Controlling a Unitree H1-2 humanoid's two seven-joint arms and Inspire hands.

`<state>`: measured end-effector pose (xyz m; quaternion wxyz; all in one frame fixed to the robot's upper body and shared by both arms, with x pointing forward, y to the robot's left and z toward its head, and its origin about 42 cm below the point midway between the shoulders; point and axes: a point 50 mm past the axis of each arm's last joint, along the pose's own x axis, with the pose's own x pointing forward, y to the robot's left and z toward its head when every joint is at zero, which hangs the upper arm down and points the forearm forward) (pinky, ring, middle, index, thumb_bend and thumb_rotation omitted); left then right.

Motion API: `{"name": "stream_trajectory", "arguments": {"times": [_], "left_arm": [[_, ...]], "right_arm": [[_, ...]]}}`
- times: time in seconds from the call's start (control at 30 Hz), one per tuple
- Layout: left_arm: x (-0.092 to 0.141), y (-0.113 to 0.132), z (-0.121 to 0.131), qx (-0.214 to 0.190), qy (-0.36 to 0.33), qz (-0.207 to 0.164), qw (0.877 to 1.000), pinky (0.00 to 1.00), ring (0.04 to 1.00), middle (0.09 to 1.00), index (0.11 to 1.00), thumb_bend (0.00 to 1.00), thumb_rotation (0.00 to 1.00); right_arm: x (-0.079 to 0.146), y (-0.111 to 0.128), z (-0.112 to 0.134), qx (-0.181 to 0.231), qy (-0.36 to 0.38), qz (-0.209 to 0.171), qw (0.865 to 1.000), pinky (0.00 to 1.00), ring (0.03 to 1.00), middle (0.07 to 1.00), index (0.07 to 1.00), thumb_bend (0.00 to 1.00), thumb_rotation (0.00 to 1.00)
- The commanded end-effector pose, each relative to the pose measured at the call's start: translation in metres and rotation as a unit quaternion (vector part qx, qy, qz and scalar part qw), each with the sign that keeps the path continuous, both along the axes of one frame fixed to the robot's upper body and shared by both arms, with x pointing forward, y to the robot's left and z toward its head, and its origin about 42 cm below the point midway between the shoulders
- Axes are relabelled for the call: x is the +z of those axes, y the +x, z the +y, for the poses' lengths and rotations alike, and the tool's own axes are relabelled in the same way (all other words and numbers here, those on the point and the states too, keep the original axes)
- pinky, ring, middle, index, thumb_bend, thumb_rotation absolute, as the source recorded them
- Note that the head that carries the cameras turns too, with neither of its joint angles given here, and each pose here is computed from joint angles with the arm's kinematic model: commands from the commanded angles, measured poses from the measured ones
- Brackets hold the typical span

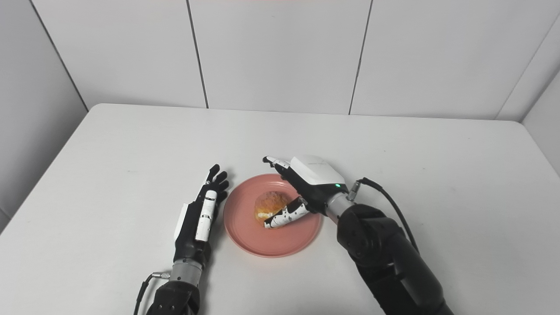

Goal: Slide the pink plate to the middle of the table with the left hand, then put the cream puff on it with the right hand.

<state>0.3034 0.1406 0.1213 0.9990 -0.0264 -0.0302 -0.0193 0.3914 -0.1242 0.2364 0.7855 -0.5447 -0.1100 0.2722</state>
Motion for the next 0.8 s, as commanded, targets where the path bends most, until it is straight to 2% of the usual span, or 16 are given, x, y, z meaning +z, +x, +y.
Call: {"name": "stream_trajectory", "arguments": {"times": [0.0,0.2,0.27,0.43,0.47,0.57,0.63,0.77], "left_arm": [[-0.006,-0.002,-0.017,-0.034,-0.008,0.027,0.999,0.92,0.931,0.94,0.927,0.43,1.0],[-0.005,-0.002,-0.016,-0.033,-0.01,0.025,0.999,0.91,0.93,0.939,0.928,0.42,1.0],[-0.006,-0.002,-0.016,-0.033,-0.011,0.024,0.999,0.91,0.926,0.939,0.927,0.43,1.0],[-0.007,-0.001,-0.013,-0.033,-0.01,0.027,0.999,0.92,0.927,0.937,0.93,0.44,1.0],[-0.007,-0.002,-0.012,-0.034,-0.009,0.027,0.999,0.92,0.928,0.938,0.932,0.44,1.0],[-0.007,-0.002,-0.01,-0.035,-0.009,0.026,0.999,0.93,0.932,0.942,0.937,0.44,1.0],[-0.008,-0.002,-0.008,-0.037,-0.009,0.025,0.999,0.93,0.933,0.943,0.938,0.45,1.0],[-0.008,-0.003,-0.005,-0.037,-0.01,0.024,0.999,0.93,0.932,0.945,0.94,0.45,1.0]], "right_arm": [[0.023,0.001,0.001,0.014,0.008,-0.039,0.999,0.55,0.81,0.917,0.952,0.85,0.42],[0.032,-0.003,-0.006,0.013,0.031,-0.05,0.998,0.63,0.839,0.933,0.973,0.89,0.49],[0.036,-0.007,-0.012,0.008,0.056,-0.062,0.996,0.68,0.86,0.938,0.98,0.9,0.53],[0.039,-0.016,-0.03,-0.012,0.141,-0.07,0.988,0.69,0.881,0.953,0.998,0.9,0.61],[0.037,-0.018,-0.036,-0.021,0.166,-0.067,0.984,0.71,0.898,0.972,0.999,0.88,0.67],[0.027,-0.023,-0.051,-0.044,0.222,-0.057,0.972,0.75,0.913,0.979,1.0,0.88,0.7],[0.018,-0.027,-0.058,-0.06,0.259,-0.047,0.963,0.81,0.942,0.994,1.0,0.87,0.73],[0.004,-0.036,-0.066,-0.087,0.285,-0.042,0.954,0.84,0.947,0.995,1.0,0.86,0.87]]}}
